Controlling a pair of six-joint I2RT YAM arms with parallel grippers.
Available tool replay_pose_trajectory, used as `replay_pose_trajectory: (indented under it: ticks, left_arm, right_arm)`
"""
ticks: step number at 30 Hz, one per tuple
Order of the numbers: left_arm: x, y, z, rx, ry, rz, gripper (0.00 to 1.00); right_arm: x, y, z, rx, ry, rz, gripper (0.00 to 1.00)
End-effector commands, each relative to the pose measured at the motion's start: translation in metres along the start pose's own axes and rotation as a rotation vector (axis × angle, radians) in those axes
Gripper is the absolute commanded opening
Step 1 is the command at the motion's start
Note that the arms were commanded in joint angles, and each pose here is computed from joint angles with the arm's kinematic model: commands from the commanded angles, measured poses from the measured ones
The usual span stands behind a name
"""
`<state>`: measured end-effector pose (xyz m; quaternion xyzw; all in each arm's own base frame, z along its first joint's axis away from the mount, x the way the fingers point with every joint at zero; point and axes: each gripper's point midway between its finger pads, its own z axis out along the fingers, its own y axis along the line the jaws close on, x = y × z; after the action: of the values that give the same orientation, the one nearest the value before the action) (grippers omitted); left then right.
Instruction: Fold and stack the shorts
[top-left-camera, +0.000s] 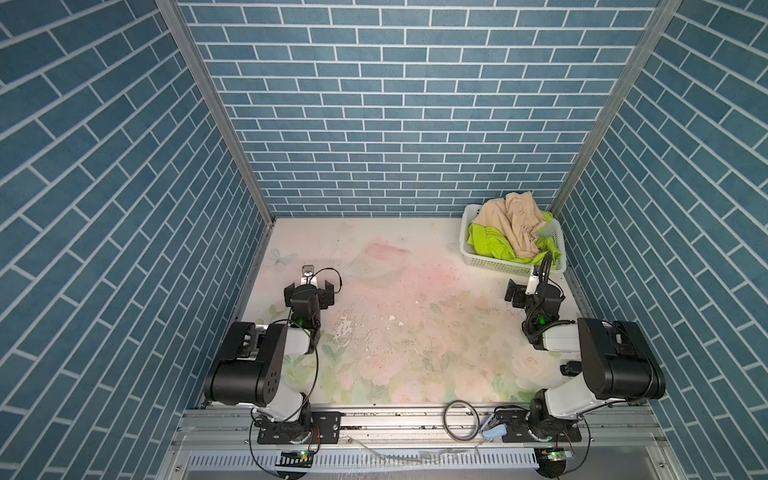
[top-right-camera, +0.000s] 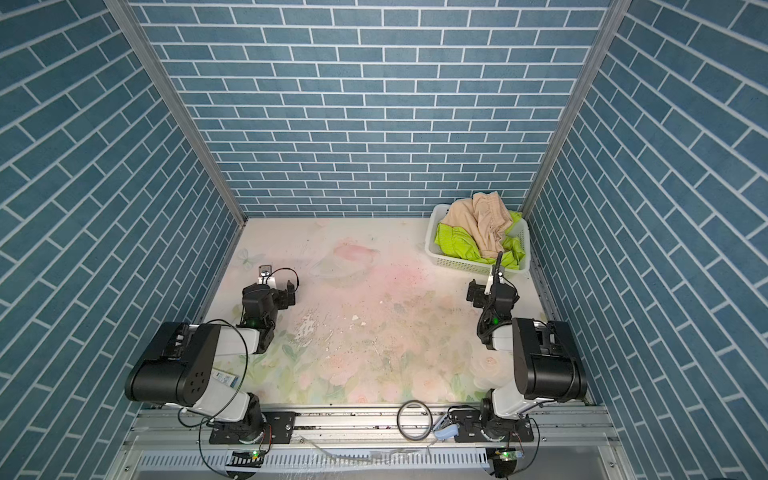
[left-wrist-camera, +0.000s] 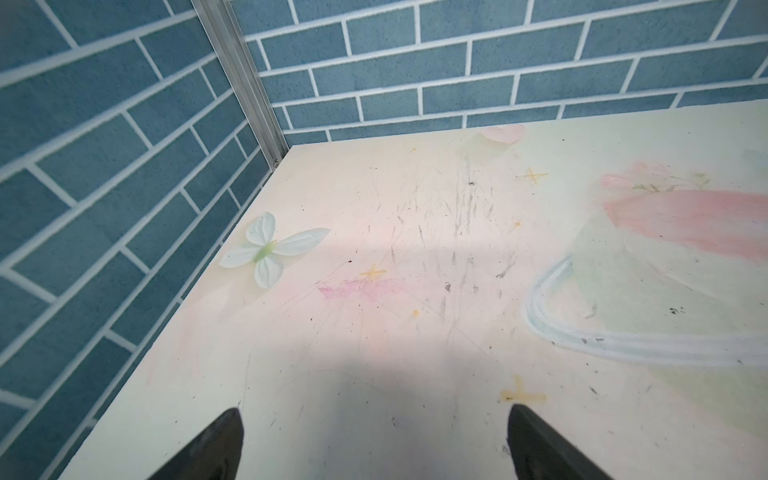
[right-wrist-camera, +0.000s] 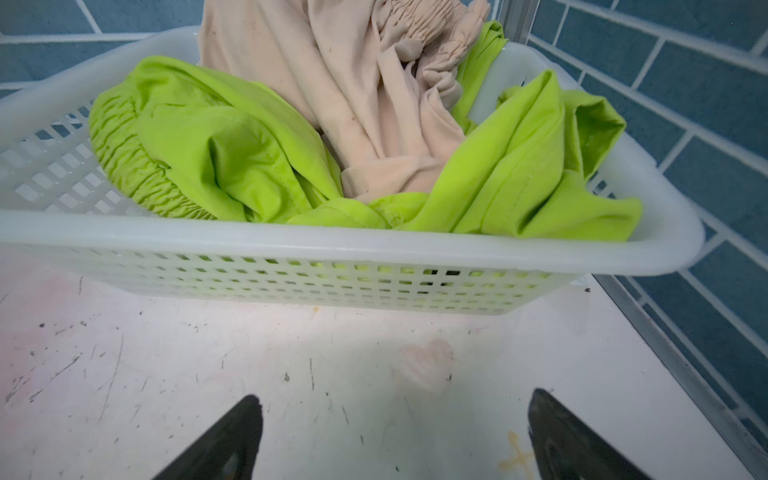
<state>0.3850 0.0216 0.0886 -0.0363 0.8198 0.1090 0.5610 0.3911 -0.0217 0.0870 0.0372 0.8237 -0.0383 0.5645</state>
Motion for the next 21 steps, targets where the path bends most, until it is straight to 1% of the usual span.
replay_pose_trajectory:
  ticks: [1,21]
  left_arm:
    - [-0.0097,0.0025,0.0018,-0.008,-0.026,-0.005,1.0]
    - [-0.0095,0.0023,0.0019,-0.007,-0.025,-0.005,1.0]
  right_arm:
    - [-0.0024,-0.0002,0.002,-0.001,-0.001,-0.018,0.99]
    - [-0.0035,-0.0012,0.0031,-0.003,0.001,-0.012,0.99]
